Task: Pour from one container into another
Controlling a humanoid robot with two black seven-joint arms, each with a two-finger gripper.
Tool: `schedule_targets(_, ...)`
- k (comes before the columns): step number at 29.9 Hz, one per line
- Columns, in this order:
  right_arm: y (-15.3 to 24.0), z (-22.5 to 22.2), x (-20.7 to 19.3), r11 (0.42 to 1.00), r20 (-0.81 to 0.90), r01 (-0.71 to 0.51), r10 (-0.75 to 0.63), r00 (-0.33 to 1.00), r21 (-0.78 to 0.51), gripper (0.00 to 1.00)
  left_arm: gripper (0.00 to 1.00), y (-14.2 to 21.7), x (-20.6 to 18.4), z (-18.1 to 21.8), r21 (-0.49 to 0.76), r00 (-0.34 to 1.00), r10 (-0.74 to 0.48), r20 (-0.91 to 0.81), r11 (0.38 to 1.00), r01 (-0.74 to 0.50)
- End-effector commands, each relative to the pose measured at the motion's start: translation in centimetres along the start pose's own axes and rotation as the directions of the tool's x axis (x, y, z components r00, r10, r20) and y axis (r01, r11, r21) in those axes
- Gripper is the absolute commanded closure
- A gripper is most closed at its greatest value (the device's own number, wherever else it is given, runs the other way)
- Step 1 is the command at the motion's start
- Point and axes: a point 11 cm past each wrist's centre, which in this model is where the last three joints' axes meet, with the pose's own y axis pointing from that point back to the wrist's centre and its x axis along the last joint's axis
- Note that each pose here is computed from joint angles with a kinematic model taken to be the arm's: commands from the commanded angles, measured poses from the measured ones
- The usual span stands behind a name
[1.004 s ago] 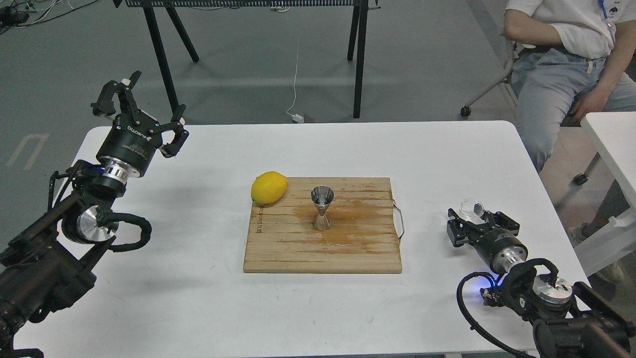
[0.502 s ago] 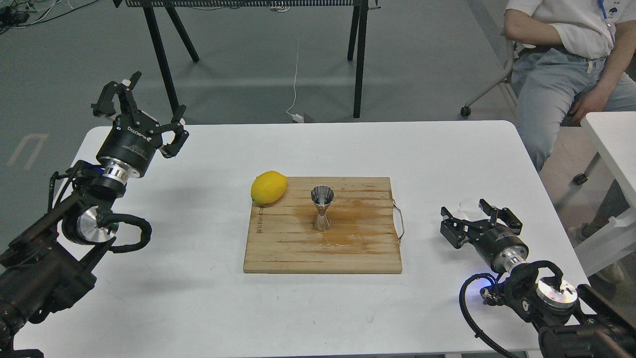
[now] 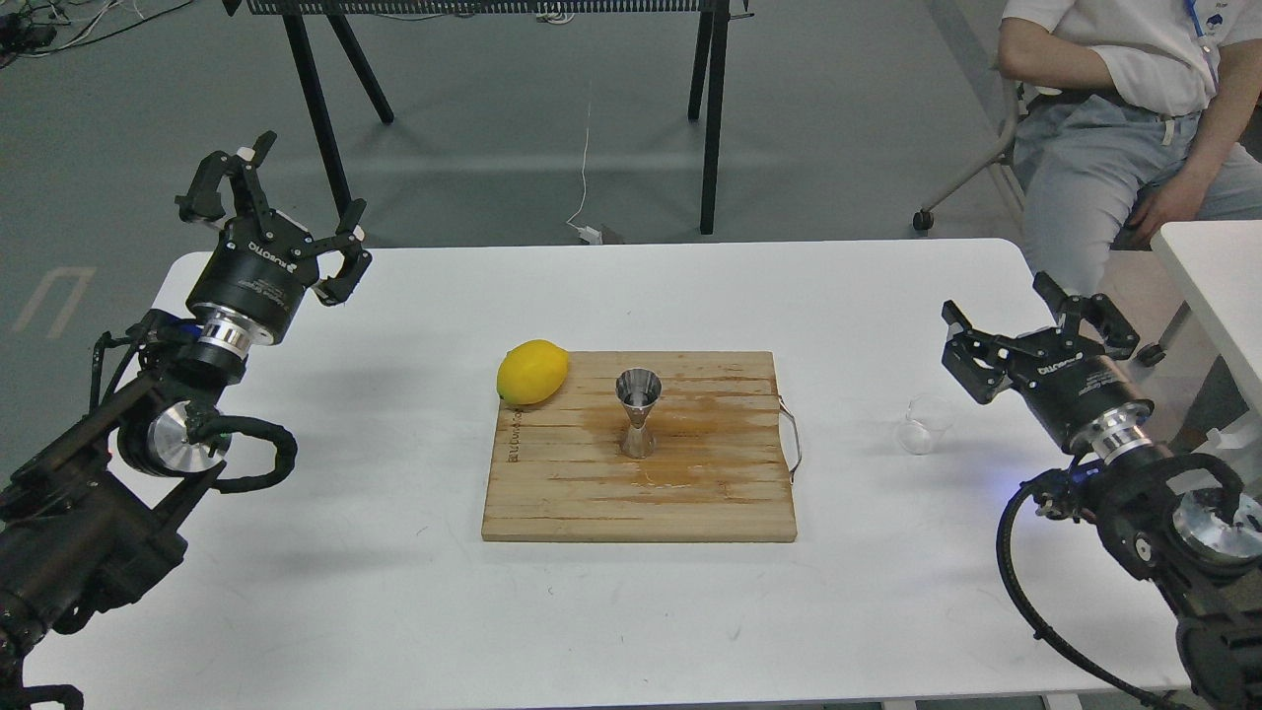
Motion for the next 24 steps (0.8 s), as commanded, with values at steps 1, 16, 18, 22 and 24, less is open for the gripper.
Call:
schedule_targets(1,-1.3,-1.4,-1.5,0.998,-0.107,0.061,-0.061,0.992,0.003,0.00,0.00,-0.4,-0.2,0.3,-0.007,1.000,-0.003,0.001,1.000,0.003)
schedule_targets(16,-6.0,-3.6,-2.6,0.980,-0.086,0.158,-0.149,0.985,0.117,0.00,0.00,-0.3,0.6,0.1,-0.029,0.999,0.035,-0.034,0.999,-0.036)
schedule_targets(18,-6.7,-3.4,-3.1,0.978,-0.078,0.169,-0.160,0.984,0.121,0.00,0.00,-0.3,0.7,0.1,-0.031,0.998,0.040,-0.046,0.999,-0.041)
schedule_targets(22,-7.6,-3.5,-4.7,0.973,-0.089,0.202,-0.193,0.977,0.115,0.00,0.00,0.0,0.9,-0.3,-0.027,0.997,0.050,-0.057,0.998,-0.051)
schedule_targets(24,-8.0,-3.5,-5.5,0.970,-0.095,0.217,-0.207,0.974,0.111,0.00,0.00,0.0,0.8,-0.5,-0.025,0.997,0.050,-0.062,0.998,-0.051)
